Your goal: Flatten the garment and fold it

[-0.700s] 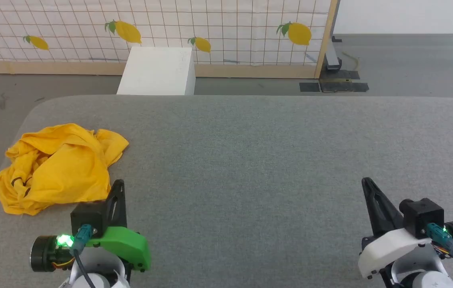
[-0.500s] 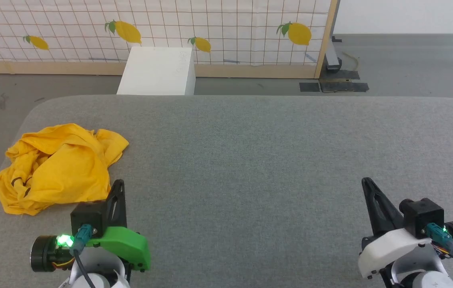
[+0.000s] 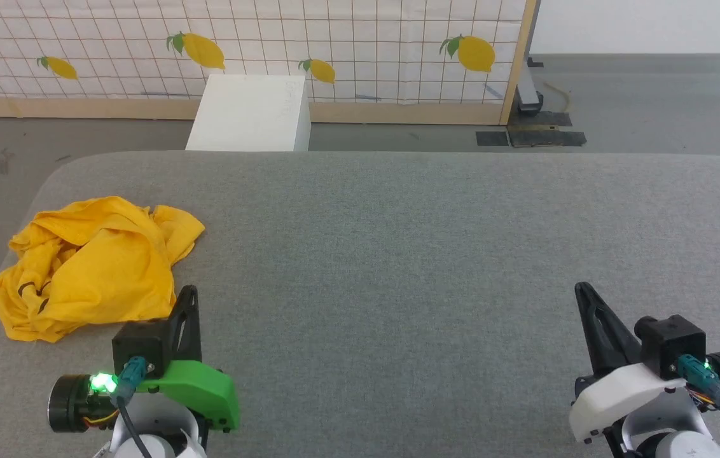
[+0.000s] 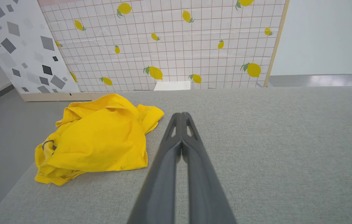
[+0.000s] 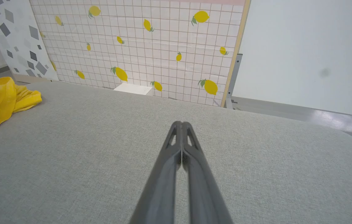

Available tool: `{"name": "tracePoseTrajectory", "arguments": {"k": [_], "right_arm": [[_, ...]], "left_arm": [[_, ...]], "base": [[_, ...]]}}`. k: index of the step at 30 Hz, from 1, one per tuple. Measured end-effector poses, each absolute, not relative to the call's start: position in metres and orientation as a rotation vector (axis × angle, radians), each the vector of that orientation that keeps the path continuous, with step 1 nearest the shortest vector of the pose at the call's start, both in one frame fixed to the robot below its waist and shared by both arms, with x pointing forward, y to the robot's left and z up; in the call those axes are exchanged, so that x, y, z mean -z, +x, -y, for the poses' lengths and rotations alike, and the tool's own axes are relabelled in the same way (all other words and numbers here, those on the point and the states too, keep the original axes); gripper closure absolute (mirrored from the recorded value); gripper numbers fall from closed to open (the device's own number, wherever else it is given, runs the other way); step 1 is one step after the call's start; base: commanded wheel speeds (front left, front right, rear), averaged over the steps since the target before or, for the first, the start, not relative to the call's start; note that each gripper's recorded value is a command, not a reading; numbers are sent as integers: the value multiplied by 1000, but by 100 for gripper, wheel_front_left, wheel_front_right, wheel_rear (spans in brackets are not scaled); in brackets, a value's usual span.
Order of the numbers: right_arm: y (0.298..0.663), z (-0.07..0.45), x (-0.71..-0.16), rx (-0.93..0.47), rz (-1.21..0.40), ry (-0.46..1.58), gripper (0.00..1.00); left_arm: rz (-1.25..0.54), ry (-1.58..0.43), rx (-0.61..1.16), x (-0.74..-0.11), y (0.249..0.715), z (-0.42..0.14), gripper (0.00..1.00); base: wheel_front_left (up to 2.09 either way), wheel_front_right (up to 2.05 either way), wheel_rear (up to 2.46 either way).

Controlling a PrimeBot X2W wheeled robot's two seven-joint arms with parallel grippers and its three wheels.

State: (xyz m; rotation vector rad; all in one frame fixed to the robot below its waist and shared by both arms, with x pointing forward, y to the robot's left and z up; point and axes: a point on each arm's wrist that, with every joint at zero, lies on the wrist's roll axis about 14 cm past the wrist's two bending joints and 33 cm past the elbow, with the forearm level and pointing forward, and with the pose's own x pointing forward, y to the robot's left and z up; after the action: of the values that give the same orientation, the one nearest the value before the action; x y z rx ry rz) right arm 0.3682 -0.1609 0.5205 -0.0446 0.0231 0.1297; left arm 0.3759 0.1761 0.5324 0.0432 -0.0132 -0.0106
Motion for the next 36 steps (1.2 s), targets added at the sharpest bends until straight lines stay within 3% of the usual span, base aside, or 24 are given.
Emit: {"name": "tracePoseTrajectory", "arguments": {"k": [5, 6, 7, 8, 36], "right_arm": [[368, 161, -520, -130, -23, -44, 100], [368, 161, -520, -129, -24, -44, 0], [368, 161, -520, -129, -25, -44, 100], [368, 161, -520, -129, -25, -44, 0], [384, 128, -519, -228, -8, -27, 0]], "left_arm": [[13, 43, 11, -532, 376, -176, 100], [13, 42, 12, -532, 376, -176, 0], [13, 41, 13, -532, 376, -175, 100], [13, 40, 14, -532, 376, -175, 0], [16, 5, -98, -524, 356, -207, 0]], "base": [[0, 0, 0], [0, 0, 0], [0, 0, 0], [0, 0, 0], [0, 0, 0]]}}
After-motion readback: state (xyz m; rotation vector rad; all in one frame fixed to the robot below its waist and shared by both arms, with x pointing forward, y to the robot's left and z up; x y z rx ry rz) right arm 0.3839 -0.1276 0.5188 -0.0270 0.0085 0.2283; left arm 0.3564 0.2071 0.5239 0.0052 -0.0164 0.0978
